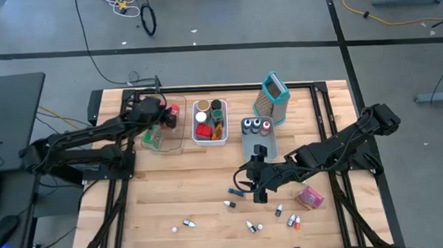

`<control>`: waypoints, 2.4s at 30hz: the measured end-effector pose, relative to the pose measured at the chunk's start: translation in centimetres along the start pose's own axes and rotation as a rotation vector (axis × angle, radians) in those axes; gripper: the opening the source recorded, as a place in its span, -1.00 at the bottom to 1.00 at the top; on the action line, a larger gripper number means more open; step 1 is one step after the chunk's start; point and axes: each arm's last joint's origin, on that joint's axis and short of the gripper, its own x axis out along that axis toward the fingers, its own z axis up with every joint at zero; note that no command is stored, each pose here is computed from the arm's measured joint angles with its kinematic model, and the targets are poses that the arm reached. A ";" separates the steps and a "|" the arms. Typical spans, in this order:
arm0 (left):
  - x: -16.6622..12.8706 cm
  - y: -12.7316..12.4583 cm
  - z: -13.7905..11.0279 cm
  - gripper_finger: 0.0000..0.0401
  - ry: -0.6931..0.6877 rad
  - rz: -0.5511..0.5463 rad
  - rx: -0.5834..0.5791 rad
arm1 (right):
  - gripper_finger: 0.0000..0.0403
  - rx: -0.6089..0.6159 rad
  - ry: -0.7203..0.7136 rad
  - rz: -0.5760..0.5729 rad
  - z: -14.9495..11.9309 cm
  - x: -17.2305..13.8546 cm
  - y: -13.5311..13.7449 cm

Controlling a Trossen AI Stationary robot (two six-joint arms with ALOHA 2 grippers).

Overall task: Pick & Place Kitchen Items
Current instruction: Put the red cereal box into the transparent bin, then put the pink cereal box into the transparent bin

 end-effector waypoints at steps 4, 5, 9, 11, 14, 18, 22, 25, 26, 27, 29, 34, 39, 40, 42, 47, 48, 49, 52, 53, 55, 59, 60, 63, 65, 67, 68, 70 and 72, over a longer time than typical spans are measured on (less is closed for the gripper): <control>-0.7 0.0 0.8 -0.23 -0.068 -0.031 -0.003 | 0.16 -0.010 0.000 0.000 0.0 0.0 0.0; -1.1 0.1 1.1 -0.23 -0.094 -0.041 -0.007 | 0.16 -0.024 0.000 0.000 0.0 0.0 0.0; -3.0 0.3 2.6 -0.23 -0.183 -0.103 -0.027 | 0.16 -0.079 0.000 0.000 0.0 0.0 0.0; -4.0 0.3 3.4 -0.23 -0.228 -0.171 -0.044 | 0.16 -0.130 -0.005 -0.005 0.0 0.0 0.0; -5.5 0.4 4.2 -0.23 -0.281 -0.262 -0.031 | 0.16 -0.238 -0.031 -0.044 0.3 0.0 -0.1; -6.9 0.8 4.4 -0.23 -0.323 -0.335 -0.025 | 0.16 -0.256 -0.058 -0.040 0.6 0.0 0.0; -8.1 1.1 4.3 -0.23 -0.329 -0.440 0.027 | 0.16 -0.223 -0.070 0.027 0.7 0.0 0.2; -8.9 1.2 4.2 -0.23 -0.346 -0.529 0.094 | 0.16 -0.212 -0.096 0.039 1.0 0.0 0.3; -9.1 1.2 4.2 -0.23 -0.355 -0.554 0.115 | 0.16 -0.208 -0.103 0.040 1.1 0.0 0.3; -9.3 1.1 4.2 -0.23 -0.366 -0.576 0.140 | 0.16 -0.206 -0.108 0.041 1.1 0.0 0.3; -9.7 1.1 4.1 -0.23 -0.392 -0.617 0.207 | 0.16 -0.204 -0.112 0.041 1.1 0.0 0.3; -10.7 0.7 3.9 -0.23 -0.448 -0.743 0.365 | 0.16 -0.189 -0.122 0.026 1.4 0.2 -0.1; -11.0 0.3 3.6 -0.23 -0.447 -0.835 0.425 | 0.16 -0.004 -0.146 -0.063 1.8 0.6 -1.3; -11.0 0.2 3.5 -0.23 -0.449 -0.841 0.437 | 0.16 0.024 -0.126 -0.068 1.6 0.7 -1.5; -10.8 -0.1 3.5 -0.23 -0.446 -0.847 0.464 | 0.16 0.060 -0.086 -0.057 1.3 0.6 -1.7; -10.5 -0.4 3.3 -0.23 -0.439 -0.843 0.503 | 0.16 0.160 0.063 0.022 0.0 0.3 -1.7; -10.4 -0.5 3.3 -0.23 -0.439 -0.840 0.511 | 0.16 0.187 0.095 0.036 -0.2 0.1 -1.7; -10.4 -0.5 3.4 -0.23 -0.444 -0.831 0.522 | 0.16 0.213 0.134 0.041 -0.6 -0.1 -1.9; -10.2 -0.6 3.4 -0.23 -0.455 -0.813 0.540 | 0.16 0.296 0.245 0.053 -1.4 -1.1 -2.3; -10.1 -0.7 3.5 -0.23 -0.462 -0.809 0.538 | 0.16 0.330 0.298 0.054 -1.8 -1.7 -2.6; -10.2 -0.8 3.8 -0.23 -0.480 -0.812 0.521 | 0.16 0.435 0.402 0.062 -2.4 -2.8 -3.0; -10.1 -0.9 3.9 -0.23 -0.488 -0.816 0.512 | 0.16 0.634 0.639 0.021 -4.0 -4.9 -3.5; -10.1 -0.9 3.9 -0.23 -0.489 -0.815 0.513 | 0.16 0.657 0.705 -0.002 -4.5 -5.4 -3.5; -10.1 -0.9 3.9 -0.23 -0.488 -0.815 0.513 | 0.16 0.717 0.905 -0.080 -5.9 -6.6 -3.6; -10.1 -0.9 3.9 -0.23 -0.487 -0.815 0.510 | 0.16 0.758 1.019 -0.112 -6.5 -7.4 -3.4; -10.1 -0.9 3.9 -0.23 -0.485 -0.816 0.507 | 0.16 0.783 1.070 -0.122 -6.8 -7.8 -3.0; -10.1 -0.9 3.9 -0.23 -0.484 -0.816 0.507 | 0.16 0.785 1.083 -0.117 -6.8 -8.0 -2.7; -10.1 -0.9 3.9 -0.23 -0.483 -0.816 0.507 | 0.16 0.779 1.096 -0.110 -7.0 -8.3 -2.2; -10.1 -0.9 3.9 -0.23 -0.483 -0.816 0.507 | 0.16 0.795 1.094 -0.117 -7.2 -8.5 -1.6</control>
